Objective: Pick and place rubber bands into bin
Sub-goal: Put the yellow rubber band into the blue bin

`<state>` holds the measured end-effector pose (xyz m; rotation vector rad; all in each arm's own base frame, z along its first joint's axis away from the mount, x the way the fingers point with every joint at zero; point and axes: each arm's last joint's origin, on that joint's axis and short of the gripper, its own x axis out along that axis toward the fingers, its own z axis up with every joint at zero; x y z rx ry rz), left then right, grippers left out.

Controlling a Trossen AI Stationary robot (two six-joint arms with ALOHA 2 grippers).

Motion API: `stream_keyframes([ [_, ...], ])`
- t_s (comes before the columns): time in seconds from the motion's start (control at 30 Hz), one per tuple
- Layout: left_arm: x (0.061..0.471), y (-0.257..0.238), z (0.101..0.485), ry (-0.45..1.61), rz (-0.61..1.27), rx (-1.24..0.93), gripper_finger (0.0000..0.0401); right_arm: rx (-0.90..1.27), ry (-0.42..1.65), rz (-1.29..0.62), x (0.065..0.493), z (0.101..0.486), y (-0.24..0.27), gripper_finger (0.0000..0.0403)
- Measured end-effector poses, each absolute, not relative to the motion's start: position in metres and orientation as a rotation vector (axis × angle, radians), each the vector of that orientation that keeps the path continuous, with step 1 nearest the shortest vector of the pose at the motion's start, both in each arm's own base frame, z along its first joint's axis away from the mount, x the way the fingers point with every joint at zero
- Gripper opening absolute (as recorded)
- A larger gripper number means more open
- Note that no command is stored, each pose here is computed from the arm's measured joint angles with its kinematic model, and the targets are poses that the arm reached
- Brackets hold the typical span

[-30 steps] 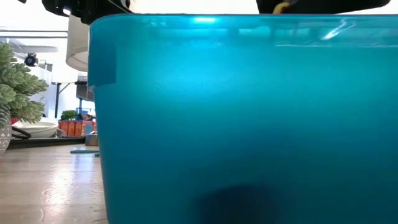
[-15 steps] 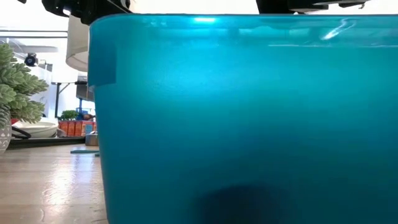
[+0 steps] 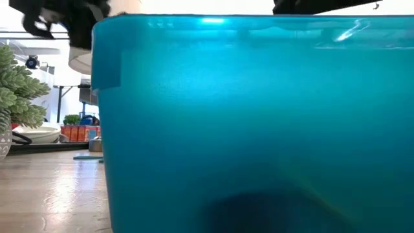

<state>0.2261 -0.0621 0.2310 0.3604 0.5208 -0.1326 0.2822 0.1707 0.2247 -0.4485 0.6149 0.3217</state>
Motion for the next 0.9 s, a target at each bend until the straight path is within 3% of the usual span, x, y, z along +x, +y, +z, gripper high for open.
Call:
stream_keyframes([
  [0.2, 0.253, -0.043, 0.219, 0.625, -0.035, 0.324, 0.0148, -0.437, 0.664, 0.311, 0.278, 0.223, 0.169, 0.0100],
  [0.4, 0.265, -0.013, 0.197, 0.856, 0.096, 0.172, 0.0148, -0.424, 0.693, 0.303, 0.276, 0.222, 0.168, 0.0090],
  [0.9, 0.294, 0.022, 0.159, 0.966, 0.051, 0.049, 0.0148, -0.411, 0.709, 0.297, 0.275, 0.221, 0.167, 0.0073],
])
